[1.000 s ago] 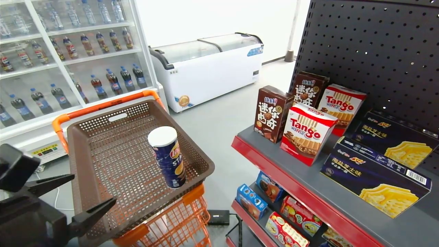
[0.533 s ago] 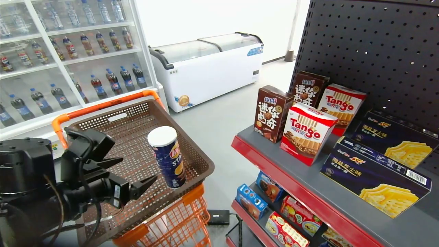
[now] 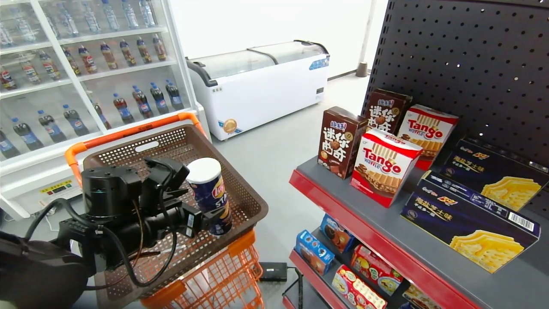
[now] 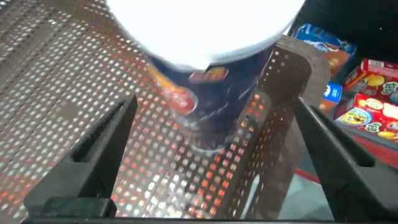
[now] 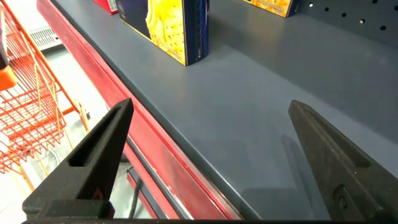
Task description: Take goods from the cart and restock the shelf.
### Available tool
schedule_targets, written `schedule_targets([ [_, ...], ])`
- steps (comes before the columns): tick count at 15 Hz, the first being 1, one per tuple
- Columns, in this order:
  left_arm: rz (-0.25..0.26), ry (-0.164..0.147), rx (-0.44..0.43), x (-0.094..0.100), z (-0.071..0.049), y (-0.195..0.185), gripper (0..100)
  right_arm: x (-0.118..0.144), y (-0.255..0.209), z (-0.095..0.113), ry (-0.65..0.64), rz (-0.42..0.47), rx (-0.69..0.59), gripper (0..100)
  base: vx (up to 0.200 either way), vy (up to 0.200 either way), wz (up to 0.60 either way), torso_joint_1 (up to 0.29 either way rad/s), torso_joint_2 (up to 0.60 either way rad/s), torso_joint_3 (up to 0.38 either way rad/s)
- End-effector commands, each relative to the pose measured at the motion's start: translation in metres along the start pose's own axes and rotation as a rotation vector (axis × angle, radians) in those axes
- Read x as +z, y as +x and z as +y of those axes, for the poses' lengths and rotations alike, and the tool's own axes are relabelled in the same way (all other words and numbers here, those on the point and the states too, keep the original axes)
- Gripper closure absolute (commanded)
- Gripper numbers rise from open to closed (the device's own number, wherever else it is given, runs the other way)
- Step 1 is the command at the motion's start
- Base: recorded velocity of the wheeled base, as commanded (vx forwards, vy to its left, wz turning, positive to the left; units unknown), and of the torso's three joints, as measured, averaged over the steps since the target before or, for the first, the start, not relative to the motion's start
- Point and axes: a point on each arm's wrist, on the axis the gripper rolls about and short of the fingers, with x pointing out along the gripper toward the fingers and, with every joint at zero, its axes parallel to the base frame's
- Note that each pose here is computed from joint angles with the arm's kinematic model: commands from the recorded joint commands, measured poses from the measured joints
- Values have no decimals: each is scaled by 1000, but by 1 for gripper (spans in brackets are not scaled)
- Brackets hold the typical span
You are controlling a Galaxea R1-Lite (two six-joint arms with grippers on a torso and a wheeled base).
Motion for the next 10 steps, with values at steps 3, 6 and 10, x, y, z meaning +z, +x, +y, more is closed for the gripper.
schedule_targets([
  [3, -6, -3, -7, -8, -1, 34, 0, 0, 0, 0, 0, 1, 0, 0, 0, 0, 0, 0, 0, 0],
  [6, -12, -3, -6, -12, -1, 47, 0, 0, 0, 0, 0, 1, 0, 0, 0, 0, 0, 0, 0, 0],
  [10, -32, -2, -3, -14, 0, 60, 0, 0, 0, 0, 0, 1, 0, 0, 0, 0, 0, 0, 0, 0],
])
